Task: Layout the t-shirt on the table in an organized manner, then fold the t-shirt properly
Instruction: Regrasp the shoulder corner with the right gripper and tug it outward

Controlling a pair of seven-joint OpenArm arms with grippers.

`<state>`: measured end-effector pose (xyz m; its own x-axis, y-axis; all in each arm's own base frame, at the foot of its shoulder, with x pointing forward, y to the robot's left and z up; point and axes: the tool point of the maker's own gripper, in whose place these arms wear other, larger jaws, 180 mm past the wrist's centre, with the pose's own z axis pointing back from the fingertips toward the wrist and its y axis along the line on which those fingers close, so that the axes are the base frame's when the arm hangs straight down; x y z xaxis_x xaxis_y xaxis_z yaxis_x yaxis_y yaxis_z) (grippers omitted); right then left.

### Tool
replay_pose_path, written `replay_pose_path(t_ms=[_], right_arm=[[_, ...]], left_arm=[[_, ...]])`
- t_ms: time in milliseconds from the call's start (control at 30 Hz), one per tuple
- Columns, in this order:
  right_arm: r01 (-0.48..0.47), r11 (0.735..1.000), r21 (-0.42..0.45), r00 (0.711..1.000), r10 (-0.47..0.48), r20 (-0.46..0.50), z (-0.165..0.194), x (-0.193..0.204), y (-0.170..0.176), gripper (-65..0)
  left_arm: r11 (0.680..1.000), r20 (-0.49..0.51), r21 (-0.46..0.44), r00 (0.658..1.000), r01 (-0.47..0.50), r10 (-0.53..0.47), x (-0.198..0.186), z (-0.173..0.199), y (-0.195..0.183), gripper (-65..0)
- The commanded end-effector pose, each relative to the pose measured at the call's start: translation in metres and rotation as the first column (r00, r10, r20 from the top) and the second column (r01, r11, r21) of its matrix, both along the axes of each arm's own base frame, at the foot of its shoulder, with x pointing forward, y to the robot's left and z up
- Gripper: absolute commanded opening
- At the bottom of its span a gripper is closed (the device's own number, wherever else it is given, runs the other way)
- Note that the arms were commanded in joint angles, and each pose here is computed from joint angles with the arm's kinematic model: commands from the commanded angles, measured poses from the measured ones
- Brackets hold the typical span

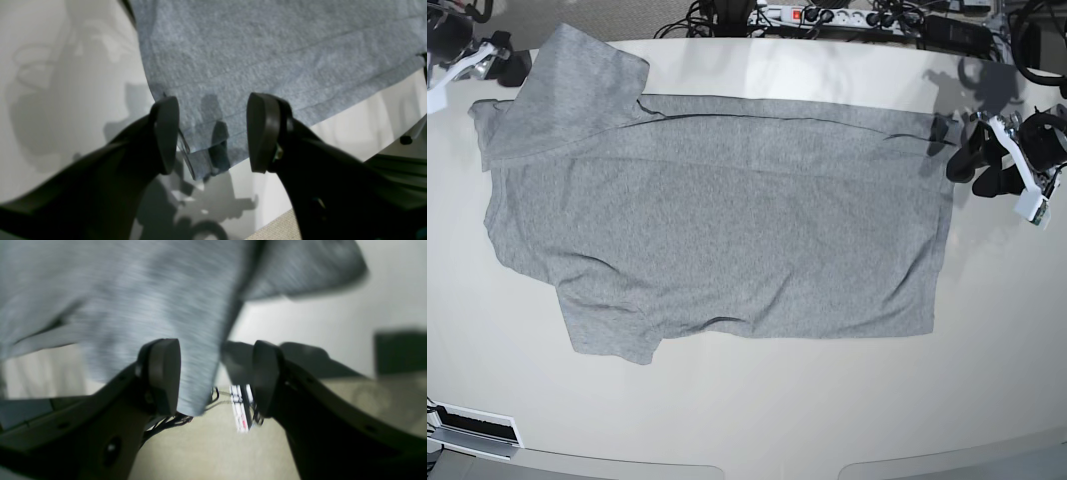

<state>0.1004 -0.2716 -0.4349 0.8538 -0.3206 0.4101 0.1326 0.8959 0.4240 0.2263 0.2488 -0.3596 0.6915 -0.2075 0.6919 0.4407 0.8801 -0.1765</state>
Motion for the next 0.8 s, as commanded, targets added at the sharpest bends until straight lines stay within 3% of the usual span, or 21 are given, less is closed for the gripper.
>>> replay_pose_path(t_ms=[0, 333, 567, 767], right_arm=[[0.006, 1.000, 0.000, 0.999, -0.006, 0.041, 0.006, 0.011, -0.005, -28.8], [0.137, 0.977, 0.166, 0.990, -0.129, -0.059, -0.038, 0.002, 0.003, -28.8], [0.046, 0.944, 0.327, 0.994, -0.012, -0.108, -0.034, -0.005, 0.046, -28.8], [-0.045, 0.938, 0.342, 0.991, 0.084, -0.101, -0.028, -0.004, 0.066, -28.8]], left_arm=[[1.000, 0.041, -0.004, 0.999, 0.006, -0.006, 0.008, 0.012, 0.002, -31.4], [0.999, 0.046, -0.034, 0.999, 0.002, -0.001, 0.009, 0.015, -0.002, -31.4], [0.999, 0.046, -0.033, 0.999, 0.002, -0.001, 0.009, 0.015, -0.001, -31.4], [0.999, 0.046, -0.033, 0.999, 0.002, 0.000, 0.009, 0.015, -0.001, -31.4]])
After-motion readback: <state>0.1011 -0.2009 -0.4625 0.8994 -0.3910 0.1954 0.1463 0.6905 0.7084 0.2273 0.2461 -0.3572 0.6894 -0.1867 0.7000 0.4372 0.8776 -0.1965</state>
